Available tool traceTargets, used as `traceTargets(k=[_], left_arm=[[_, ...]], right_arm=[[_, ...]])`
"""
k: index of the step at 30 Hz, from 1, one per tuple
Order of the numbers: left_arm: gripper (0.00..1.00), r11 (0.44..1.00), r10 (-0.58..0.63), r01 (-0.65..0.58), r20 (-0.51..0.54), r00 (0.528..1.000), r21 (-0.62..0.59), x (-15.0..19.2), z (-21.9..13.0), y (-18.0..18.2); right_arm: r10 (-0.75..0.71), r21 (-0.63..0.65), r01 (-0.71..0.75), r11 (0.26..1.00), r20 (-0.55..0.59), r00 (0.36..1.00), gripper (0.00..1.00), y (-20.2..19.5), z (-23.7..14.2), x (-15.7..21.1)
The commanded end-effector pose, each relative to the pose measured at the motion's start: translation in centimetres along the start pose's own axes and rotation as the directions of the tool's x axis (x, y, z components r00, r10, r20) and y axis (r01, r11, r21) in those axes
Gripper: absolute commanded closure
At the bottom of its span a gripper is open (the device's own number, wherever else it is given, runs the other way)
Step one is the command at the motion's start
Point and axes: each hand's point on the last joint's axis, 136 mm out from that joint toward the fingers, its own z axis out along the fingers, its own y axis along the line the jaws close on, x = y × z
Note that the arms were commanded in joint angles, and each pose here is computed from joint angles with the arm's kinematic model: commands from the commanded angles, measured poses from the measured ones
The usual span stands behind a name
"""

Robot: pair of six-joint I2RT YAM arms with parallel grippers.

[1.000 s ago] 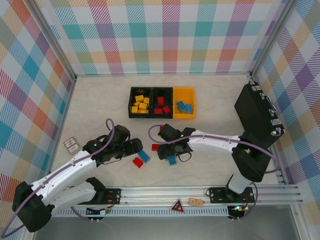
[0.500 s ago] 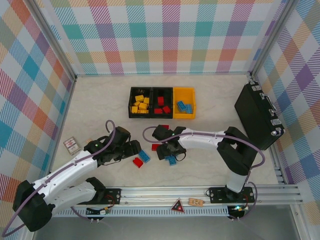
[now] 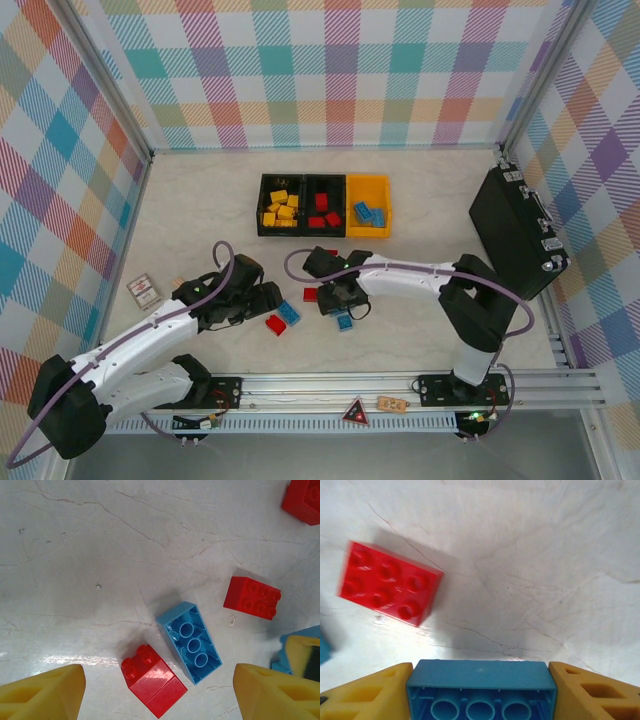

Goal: Sort the legos into containers by color
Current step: Pick up the lego from the bottom-center of the table, then place the lego in the container.

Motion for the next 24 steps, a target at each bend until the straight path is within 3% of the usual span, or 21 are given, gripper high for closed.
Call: traceTargets(k=[1,12,24], left_arm=[[0.22,0.999,-0.017,0.017,0.011,1.000,0.030,-0.4,-0.1,-0.7],[0.23,0.990,0.003,-0.006,0.022,1.000,0.144,-1.5,-0.6,-4.1],[0.23,0.987,0.036,-0.038,0.012,0.999,0.157,-1.5,-0.2,-5.4]], right_arm=[[0.019,-0.008,-0.018,1.000,0.098,0.995,0.39,-1.4,-3.6,-3.3],[0.287,-0.073,-0.277,0.958,0.253,0.924,0.38,-8.8,-7.3,-14.0],[0.487,0.065,-0.520,0.852,0.272,0.830,0.38,-16.3,-2.8,-20.9]])
